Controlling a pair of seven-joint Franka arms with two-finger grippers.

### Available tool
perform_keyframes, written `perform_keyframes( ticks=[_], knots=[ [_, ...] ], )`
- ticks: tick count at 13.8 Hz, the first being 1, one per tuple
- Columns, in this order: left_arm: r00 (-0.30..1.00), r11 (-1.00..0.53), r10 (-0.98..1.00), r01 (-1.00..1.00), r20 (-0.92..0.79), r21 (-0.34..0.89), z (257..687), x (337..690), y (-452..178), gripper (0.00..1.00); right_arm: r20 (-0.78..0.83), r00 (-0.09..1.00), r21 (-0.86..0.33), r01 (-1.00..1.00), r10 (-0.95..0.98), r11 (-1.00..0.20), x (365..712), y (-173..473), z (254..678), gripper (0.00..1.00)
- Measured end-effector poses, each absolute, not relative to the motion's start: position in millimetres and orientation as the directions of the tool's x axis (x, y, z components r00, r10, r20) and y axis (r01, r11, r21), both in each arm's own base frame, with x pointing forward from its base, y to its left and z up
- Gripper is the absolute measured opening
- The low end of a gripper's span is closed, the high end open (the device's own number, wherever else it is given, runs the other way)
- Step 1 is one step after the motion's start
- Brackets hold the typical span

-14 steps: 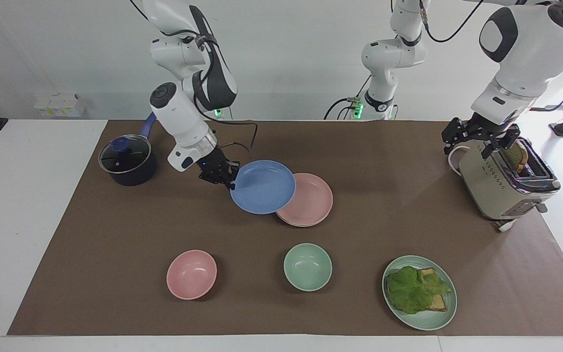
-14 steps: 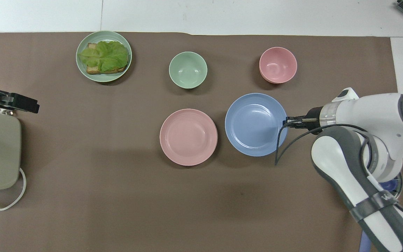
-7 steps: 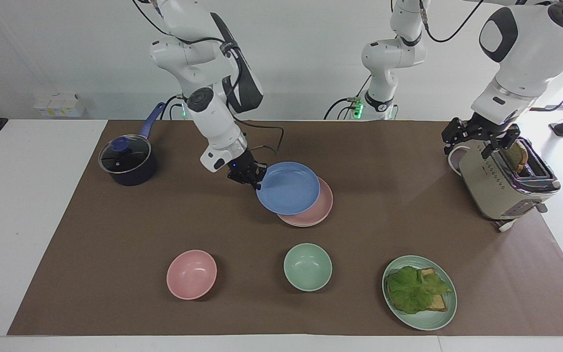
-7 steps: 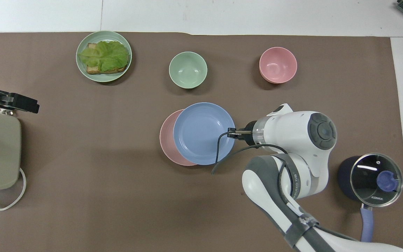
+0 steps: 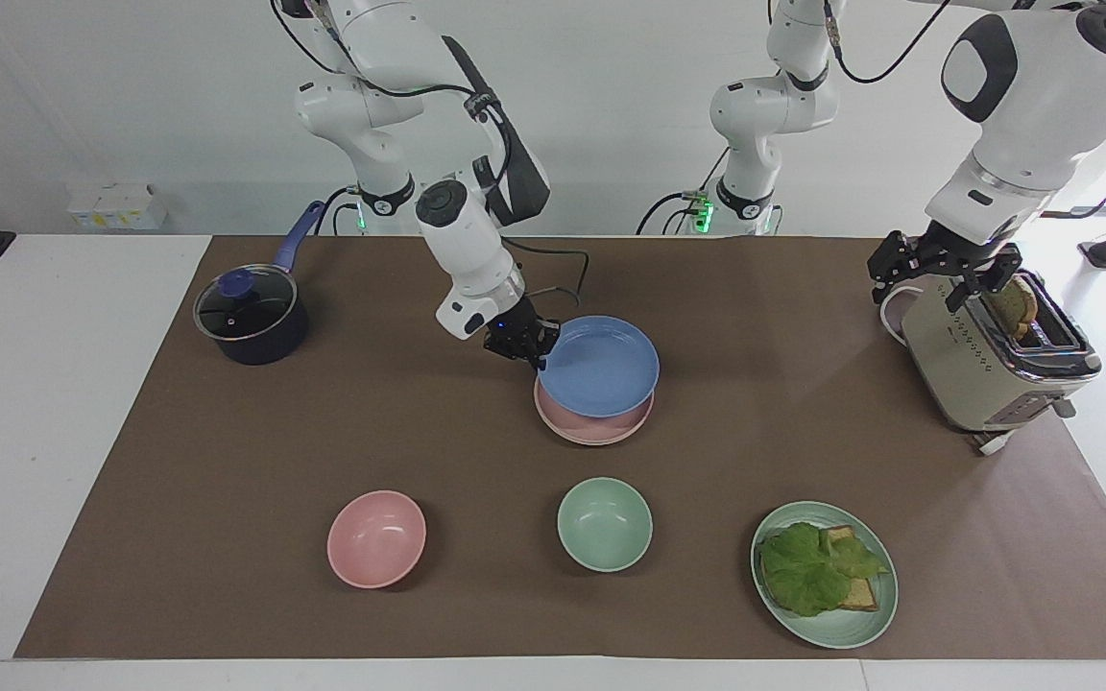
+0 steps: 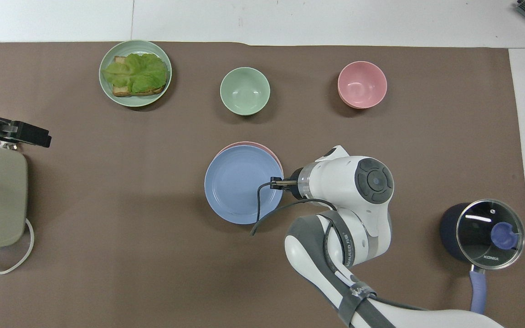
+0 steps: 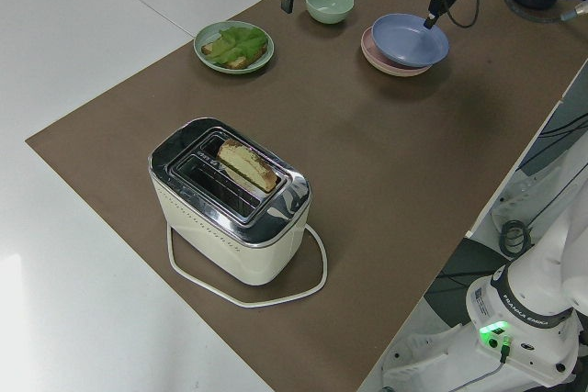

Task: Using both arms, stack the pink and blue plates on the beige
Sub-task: 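Lower the blue plate onto the stack and open the right gripper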

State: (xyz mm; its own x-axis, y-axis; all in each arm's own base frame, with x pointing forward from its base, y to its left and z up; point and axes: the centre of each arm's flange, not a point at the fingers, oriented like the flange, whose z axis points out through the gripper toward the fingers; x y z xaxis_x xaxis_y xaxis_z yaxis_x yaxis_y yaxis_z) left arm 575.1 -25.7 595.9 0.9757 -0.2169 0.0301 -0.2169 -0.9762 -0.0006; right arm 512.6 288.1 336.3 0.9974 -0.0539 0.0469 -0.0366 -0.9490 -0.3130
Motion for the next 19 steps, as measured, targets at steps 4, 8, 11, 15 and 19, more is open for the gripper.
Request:
perform_keyframes(
  ticks=[4, 8, 11, 15, 19],
  knots=[
    [0.976, -0.976, -0.217, -0.217, 0.03, -0.001, 595.9, 575.1, -25.7, 1.0, 0.047, 0.998, -0.302, -0.025, -0.041, -0.953, 512.0, 289.3, 332.3, 0.05],
    [0.976, -0.976, -0.217, -0.217, 0.03, -0.001, 595.9, 575.1, -25.7, 1.0, 0.049, 0.998, -0.3, -0.024, -0.041, -0.954, 512.5, 288.6, 332.3, 0.05],
    [0.976, -0.976, -0.217, -0.217, 0.03, -0.001, 595.9, 575.1, -25.7, 1.0, 0.092, 0.995, -0.292, -0.009, -0.038, -0.956, 517.7, 285.9, 334.1, 0.05],
    [0.976, -0.976, -0.217, -0.217, 0.03, -0.001, 595.9, 575.1, -25.7, 1.0, 0.113, 0.992, -0.292, -0.013, -0.048, -0.956, 522.5, 282.5, 330.3, 0.05],
    [0.976, -0.976, -0.217, -0.217, 0.03, -0.001, 595.9, 575.1, -25.7, 1.0, 0.117, 0.992, -0.293, -0.014, -0.05, -0.956, 523.3, 282.5, 329.2, 0.08]
  ],
)
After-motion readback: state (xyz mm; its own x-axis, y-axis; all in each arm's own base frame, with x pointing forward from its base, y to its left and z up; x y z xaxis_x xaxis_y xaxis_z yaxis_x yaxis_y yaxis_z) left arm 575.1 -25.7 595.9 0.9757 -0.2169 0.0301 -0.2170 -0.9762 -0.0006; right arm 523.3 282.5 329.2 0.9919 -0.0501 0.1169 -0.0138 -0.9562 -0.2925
